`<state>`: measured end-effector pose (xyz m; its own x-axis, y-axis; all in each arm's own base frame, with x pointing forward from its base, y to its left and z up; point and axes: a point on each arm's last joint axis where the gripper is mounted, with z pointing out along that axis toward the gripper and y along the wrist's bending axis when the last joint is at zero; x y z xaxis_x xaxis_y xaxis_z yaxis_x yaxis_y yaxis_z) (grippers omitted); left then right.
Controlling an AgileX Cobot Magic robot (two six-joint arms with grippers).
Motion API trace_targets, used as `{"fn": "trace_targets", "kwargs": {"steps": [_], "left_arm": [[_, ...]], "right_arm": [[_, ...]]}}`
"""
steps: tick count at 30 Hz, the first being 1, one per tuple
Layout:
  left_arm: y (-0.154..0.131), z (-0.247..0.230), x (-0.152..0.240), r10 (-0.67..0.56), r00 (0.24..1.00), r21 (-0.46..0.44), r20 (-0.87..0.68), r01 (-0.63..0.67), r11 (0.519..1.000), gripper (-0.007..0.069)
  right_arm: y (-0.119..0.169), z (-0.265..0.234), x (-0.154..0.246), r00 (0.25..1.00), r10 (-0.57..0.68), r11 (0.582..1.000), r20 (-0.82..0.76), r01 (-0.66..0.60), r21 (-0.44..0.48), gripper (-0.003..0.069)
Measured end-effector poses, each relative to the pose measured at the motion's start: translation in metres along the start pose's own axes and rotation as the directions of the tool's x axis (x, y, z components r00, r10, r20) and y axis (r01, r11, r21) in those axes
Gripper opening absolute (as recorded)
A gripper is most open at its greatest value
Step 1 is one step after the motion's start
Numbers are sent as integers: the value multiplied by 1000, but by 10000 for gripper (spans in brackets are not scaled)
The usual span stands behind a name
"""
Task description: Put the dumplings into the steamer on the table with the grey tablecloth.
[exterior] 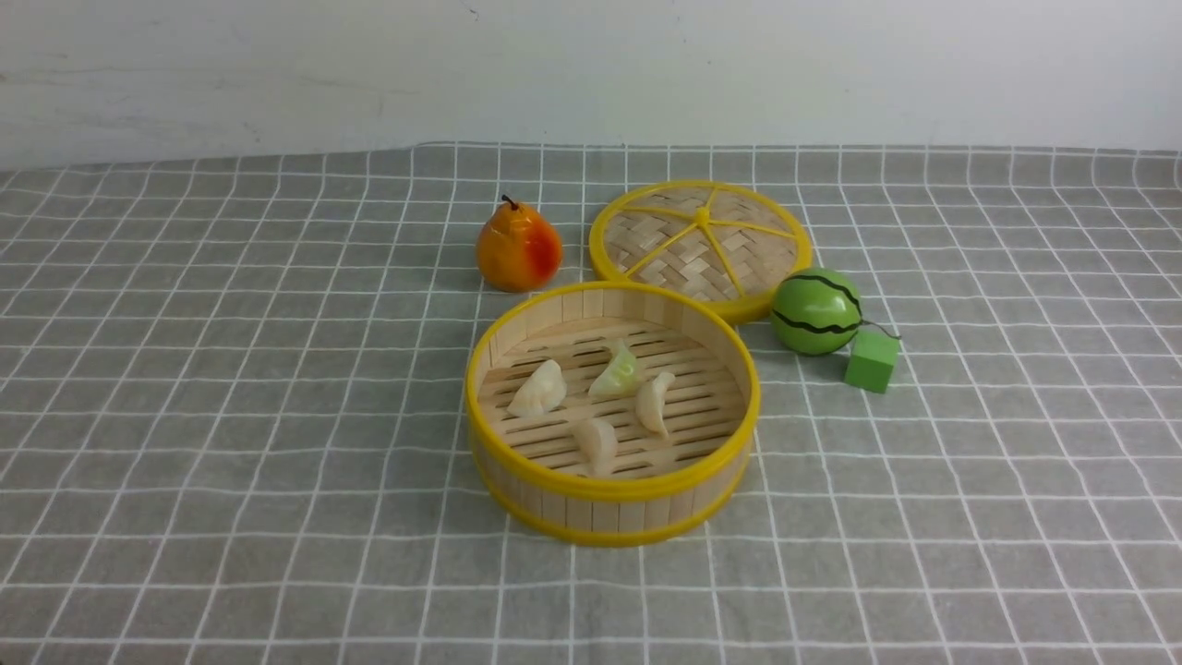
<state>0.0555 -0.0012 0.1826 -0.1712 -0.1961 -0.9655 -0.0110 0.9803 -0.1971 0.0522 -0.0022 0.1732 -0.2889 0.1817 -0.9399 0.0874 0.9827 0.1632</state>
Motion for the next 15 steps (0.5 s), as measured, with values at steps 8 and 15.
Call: {"fn": "trace_targets", "kwargs": {"steps": [8,15], "left_arm": [[1,0,8,-16,996,-16,-92,15,1000,-14],[2,-1,12,-17,992,-23,-127,14,1000,-14]], "right_arm": [[0,0,0,1000,0,1000,0,0,0,27],[0,0,0,1000,0,1000,0,0,0,40]]}}
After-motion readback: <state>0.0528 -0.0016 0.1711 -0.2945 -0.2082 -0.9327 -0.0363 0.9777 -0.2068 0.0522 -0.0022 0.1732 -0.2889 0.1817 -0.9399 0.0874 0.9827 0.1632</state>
